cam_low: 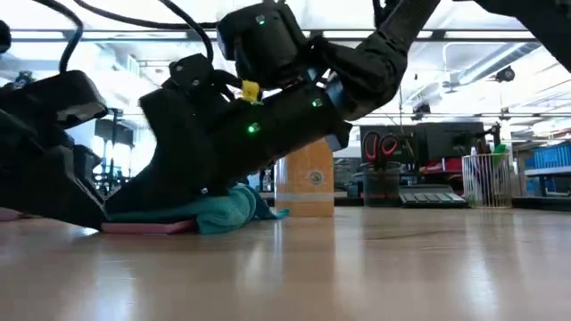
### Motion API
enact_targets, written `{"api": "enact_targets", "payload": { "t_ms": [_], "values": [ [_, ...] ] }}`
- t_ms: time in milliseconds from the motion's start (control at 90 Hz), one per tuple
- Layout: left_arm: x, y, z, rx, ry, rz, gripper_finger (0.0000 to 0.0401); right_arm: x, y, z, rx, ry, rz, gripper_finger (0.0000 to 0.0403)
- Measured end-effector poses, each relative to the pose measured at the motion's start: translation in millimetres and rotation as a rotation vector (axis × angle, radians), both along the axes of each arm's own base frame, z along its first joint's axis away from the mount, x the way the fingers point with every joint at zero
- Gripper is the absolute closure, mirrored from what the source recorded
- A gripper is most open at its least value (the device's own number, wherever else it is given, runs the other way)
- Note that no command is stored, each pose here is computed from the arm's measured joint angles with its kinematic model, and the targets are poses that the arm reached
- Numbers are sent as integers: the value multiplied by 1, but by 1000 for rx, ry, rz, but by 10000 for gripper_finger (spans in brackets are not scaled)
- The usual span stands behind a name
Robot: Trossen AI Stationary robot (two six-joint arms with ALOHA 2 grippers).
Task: Apply microfiber cloth
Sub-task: Wipe the cellphone with the microfiber cloth
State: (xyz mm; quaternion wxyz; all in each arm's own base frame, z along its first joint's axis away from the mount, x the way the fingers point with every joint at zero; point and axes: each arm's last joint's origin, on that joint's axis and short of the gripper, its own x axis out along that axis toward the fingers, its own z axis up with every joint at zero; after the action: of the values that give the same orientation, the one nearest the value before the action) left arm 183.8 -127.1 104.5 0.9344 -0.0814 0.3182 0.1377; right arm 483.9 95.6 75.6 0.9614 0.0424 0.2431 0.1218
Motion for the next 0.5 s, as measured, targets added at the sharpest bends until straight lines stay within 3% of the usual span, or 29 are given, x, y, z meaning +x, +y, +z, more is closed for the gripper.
{"api": "enact_targets", "payload": {
  "t_ms": [267,500],
  "values": [
    [3,5,13,12,-48,1,340,-8,3,14,-34,90,90,403],
    [10,1,1,13,-54,3,340,-21,13,35,-206,160,82,403]
  ]
}}
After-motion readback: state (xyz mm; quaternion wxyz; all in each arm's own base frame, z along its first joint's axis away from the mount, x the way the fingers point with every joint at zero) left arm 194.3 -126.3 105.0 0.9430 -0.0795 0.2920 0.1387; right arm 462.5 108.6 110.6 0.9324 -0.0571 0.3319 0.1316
